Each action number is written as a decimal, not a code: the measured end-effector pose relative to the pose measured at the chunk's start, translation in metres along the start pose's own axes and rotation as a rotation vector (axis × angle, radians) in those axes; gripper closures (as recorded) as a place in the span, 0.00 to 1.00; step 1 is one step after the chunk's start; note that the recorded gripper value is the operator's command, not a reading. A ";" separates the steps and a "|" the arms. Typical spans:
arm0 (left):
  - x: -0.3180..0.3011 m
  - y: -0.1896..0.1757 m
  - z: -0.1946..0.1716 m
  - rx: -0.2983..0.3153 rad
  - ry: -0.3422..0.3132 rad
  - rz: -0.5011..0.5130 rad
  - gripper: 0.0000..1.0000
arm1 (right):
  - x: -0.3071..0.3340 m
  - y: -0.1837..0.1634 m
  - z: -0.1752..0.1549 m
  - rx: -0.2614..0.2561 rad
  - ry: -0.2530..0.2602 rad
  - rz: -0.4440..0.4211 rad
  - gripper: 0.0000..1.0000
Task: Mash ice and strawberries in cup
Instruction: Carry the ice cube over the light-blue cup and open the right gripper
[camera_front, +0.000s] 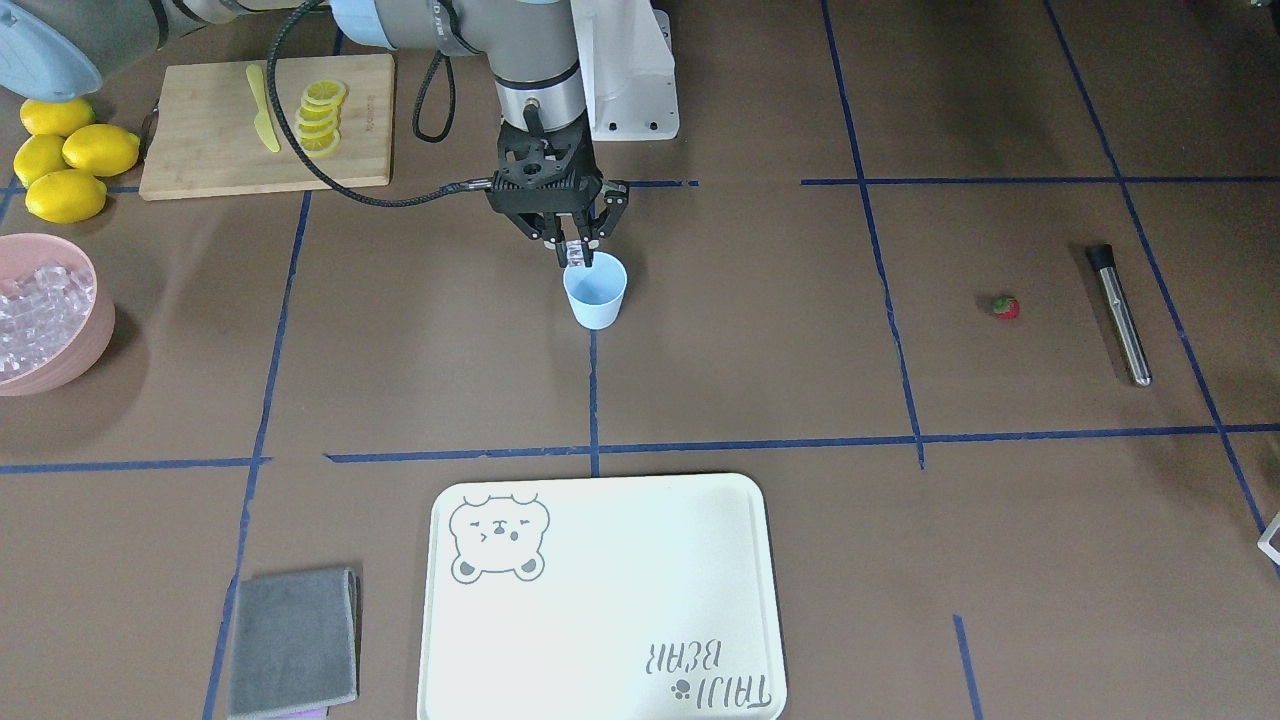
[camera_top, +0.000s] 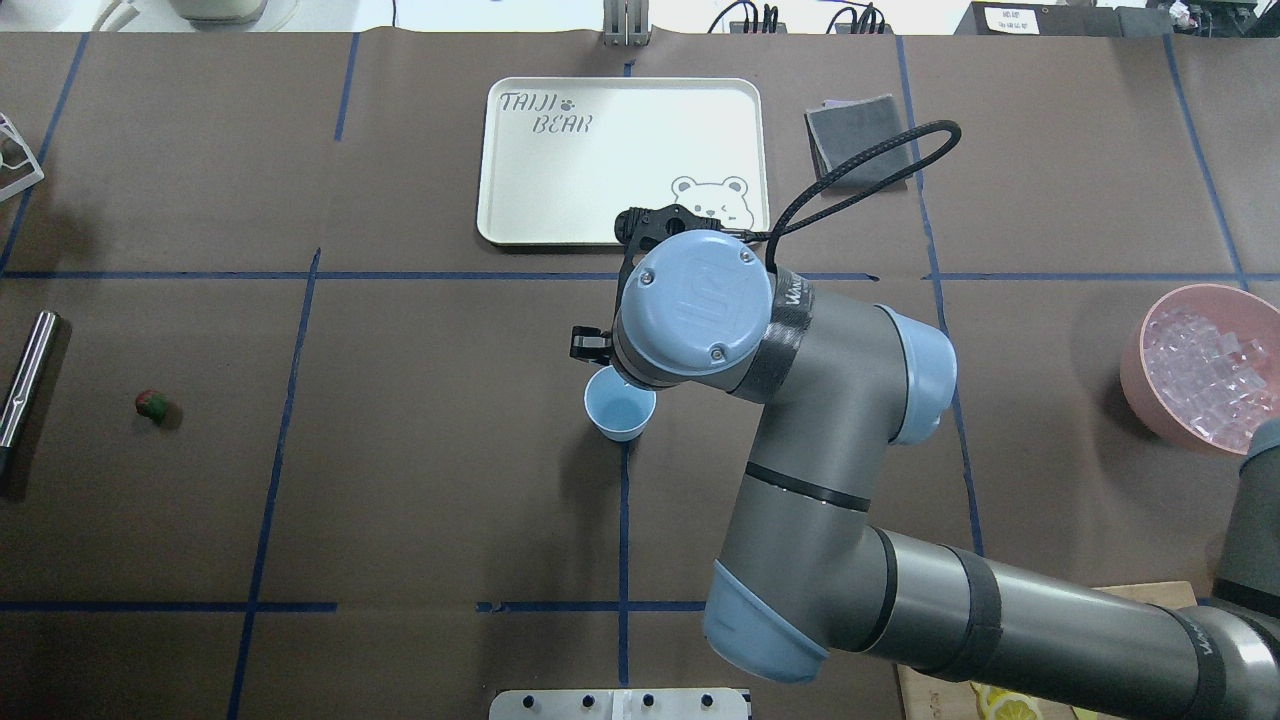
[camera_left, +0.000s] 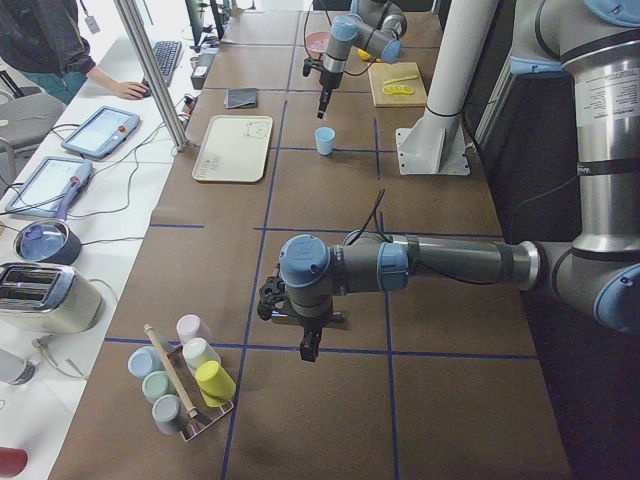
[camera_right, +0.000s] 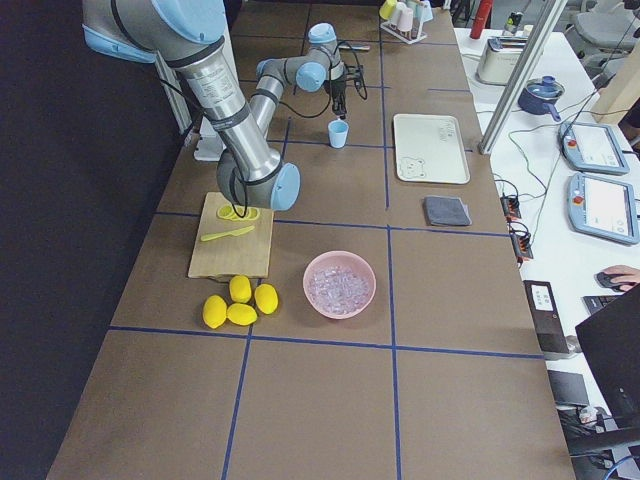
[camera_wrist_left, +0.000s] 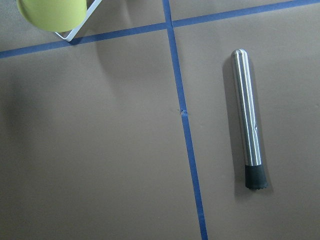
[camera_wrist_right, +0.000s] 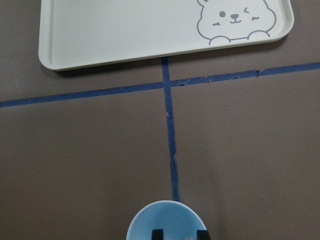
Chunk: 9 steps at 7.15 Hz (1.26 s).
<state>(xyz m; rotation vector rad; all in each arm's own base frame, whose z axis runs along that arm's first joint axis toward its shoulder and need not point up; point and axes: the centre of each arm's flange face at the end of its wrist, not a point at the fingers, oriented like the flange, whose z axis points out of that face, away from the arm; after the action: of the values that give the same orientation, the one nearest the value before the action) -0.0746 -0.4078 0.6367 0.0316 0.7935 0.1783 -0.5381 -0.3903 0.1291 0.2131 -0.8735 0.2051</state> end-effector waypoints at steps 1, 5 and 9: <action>0.000 0.000 0.000 0.000 0.000 0.000 0.00 | -0.006 0.003 0.009 0.015 0.017 -0.003 0.99; 0.000 0.000 0.000 0.001 0.000 0.001 0.00 | -0.016 0.024 0.034 0.013 0.054 -0.028 0.02; 0.000 0.000 0.000 0.000 0.000 0.000 0.00 | -0.019 0.030 0.035 0.004 0.051 -0.021 0.01</action>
<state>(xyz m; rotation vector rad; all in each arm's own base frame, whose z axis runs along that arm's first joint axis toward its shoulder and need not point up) -0.0746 -0.4078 0.6368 0.0315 0.7939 0.1782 -0.5835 -0.3724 0.1396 0.2201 -0.8199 0.1921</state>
